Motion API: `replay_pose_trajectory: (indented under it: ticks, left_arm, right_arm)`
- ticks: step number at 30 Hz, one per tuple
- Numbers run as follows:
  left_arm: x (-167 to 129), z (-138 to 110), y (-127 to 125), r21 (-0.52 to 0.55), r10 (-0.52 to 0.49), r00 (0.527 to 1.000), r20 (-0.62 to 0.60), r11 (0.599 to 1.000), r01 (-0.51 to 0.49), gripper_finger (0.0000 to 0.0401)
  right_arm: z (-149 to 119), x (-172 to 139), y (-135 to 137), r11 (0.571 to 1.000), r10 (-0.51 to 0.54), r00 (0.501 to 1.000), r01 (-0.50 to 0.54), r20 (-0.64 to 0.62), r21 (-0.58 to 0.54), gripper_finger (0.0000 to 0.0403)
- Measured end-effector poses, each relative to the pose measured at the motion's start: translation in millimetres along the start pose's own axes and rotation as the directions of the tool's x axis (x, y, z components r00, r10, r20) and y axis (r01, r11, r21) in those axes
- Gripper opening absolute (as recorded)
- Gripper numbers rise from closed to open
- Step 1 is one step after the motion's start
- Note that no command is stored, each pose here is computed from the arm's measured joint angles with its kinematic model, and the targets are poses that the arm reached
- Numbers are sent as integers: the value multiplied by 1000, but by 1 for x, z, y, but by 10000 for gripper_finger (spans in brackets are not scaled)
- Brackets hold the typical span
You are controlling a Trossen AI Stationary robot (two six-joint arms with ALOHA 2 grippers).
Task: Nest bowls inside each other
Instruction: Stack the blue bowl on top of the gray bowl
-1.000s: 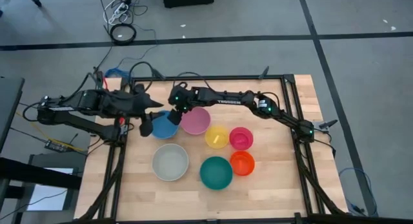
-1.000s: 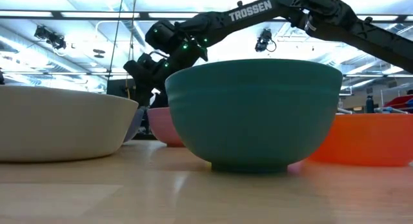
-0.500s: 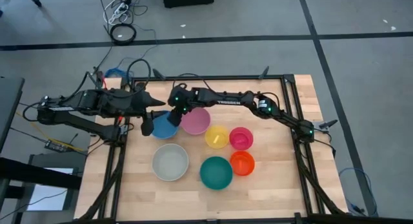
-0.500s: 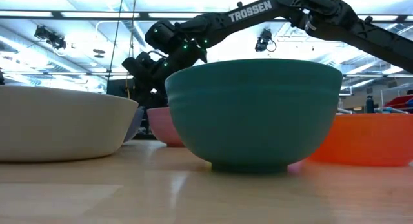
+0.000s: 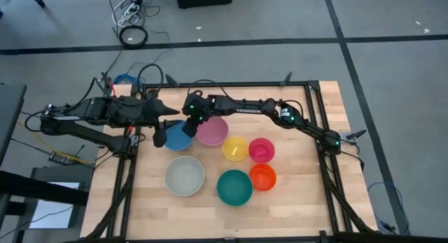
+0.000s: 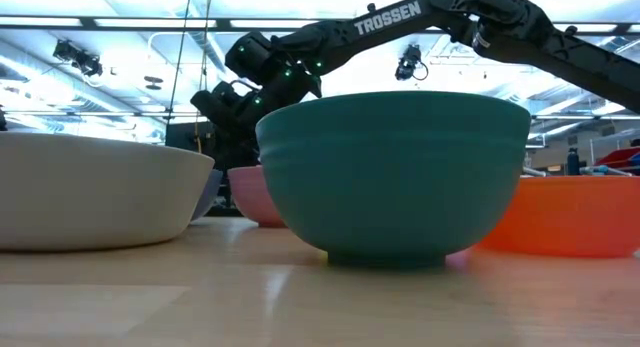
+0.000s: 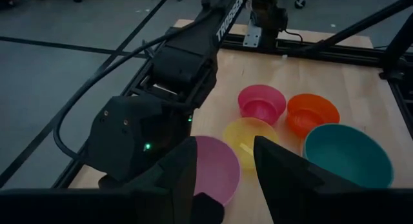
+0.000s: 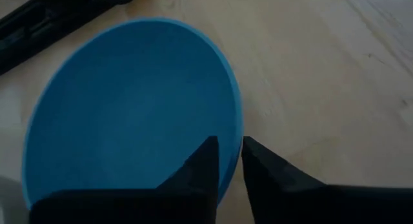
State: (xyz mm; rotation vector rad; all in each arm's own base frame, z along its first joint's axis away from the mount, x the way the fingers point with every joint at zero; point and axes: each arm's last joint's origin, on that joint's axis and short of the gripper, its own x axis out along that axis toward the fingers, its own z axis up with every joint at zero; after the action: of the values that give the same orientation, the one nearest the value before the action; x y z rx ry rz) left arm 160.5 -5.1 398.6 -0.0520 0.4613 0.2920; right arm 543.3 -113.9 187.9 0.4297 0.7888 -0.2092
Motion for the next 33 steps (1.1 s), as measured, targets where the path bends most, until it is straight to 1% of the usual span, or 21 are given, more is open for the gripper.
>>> replay_pose_trajectory:
  ticks: [7, 11, 20, 24, 28, 31, 33]
  left_arm:
    - [0, 0, 0, 0, 0, 1000, 0, 1000, 0, 163]
    - [0, 0, 0, 0, 0, 1000, 0, 1000, 0, 163]
    - [0, 0, 0, 1, 0, 1000, 0, 1000, 0, 163]
    - [0, 0, 0, 1, 4, 1000, 0, 1000, -4, 163]
    - [-2, 0, 1, -1, 6, 1000, 5, 1000, -6, 163]
    - [-5, 0, 2, -3, 14, 1000, 13, 1000, -14, 163]
    - [-6, 0, 3, -5, 19, 1000, 18, 1000, -19, 163]
  right_arm:
    - [0, 0, 0, 1000, 0, 1000, 0, 0, -12, 26]
    - [0, 0, 0, 1000, -21, 1000, 21, 7, -21, 6]
    - [5, -1, -5, 1000, -23, 999, 24, 39, -19, 2]
    - [8, -3, -5, 1000, 25, 999, -24, 48, -20, 1]
    - [18, -20, 1, 998, 57, 997, -55, 53, -40, 1]
    - [29, -43, 13, 994, 81, 992, -75, 92, -74, 1]
    - [32, -54, 22, 992, 98, 990, -89, 102, -86, 0]
